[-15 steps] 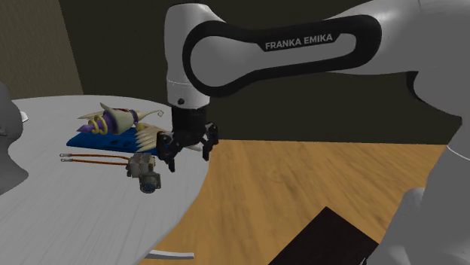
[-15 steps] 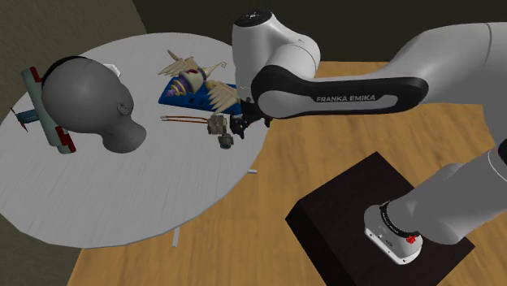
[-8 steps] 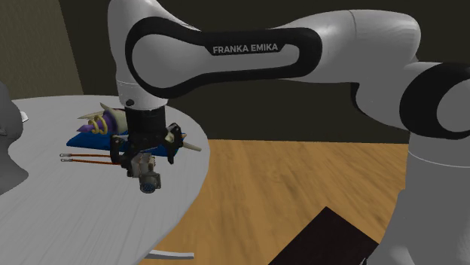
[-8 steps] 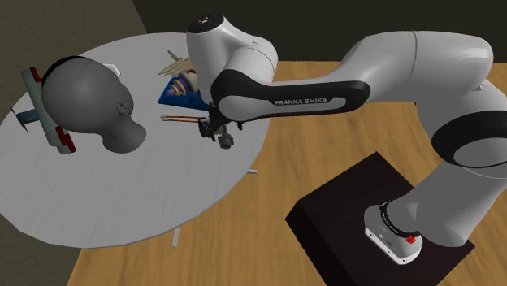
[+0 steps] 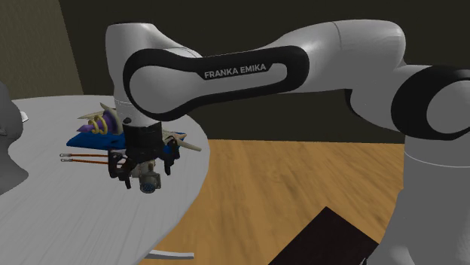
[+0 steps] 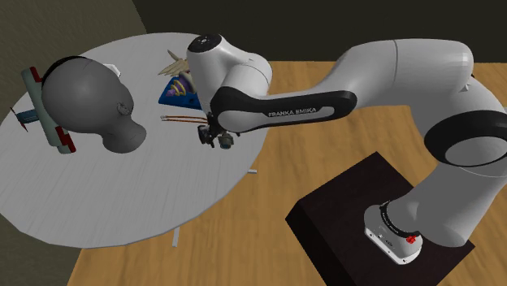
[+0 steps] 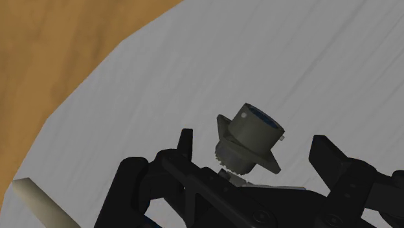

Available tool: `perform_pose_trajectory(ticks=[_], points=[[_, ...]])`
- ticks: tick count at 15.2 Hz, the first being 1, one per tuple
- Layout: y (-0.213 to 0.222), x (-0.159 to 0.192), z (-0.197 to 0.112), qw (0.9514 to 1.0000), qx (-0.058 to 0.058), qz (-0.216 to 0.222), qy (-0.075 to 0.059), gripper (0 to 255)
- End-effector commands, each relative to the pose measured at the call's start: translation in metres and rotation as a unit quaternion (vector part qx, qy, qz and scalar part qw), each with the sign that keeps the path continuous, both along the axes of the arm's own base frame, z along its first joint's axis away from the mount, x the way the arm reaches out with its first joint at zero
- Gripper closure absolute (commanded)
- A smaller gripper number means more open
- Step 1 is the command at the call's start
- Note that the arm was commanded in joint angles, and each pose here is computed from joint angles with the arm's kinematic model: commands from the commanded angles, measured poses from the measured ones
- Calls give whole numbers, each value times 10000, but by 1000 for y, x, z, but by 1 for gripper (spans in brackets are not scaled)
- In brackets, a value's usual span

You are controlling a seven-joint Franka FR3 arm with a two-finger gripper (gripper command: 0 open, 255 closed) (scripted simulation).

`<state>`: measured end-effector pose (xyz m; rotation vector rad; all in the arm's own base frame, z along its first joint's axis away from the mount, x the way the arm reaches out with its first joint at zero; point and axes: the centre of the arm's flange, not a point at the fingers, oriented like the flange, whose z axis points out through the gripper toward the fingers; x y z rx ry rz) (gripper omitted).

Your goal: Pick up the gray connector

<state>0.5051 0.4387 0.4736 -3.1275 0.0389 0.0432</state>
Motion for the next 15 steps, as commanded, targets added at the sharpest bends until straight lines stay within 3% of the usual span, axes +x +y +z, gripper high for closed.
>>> perform_pose_trajectory(ticks=[1,2,11,15], points=[[-1,0,-4,10000,2,0,-3,0],[-1,-1,-4,10000,2,0,-3,255],[-1,0,-4,10000,2,0,-3,255],[-1,0,17,10000,2,0,-3,255]])
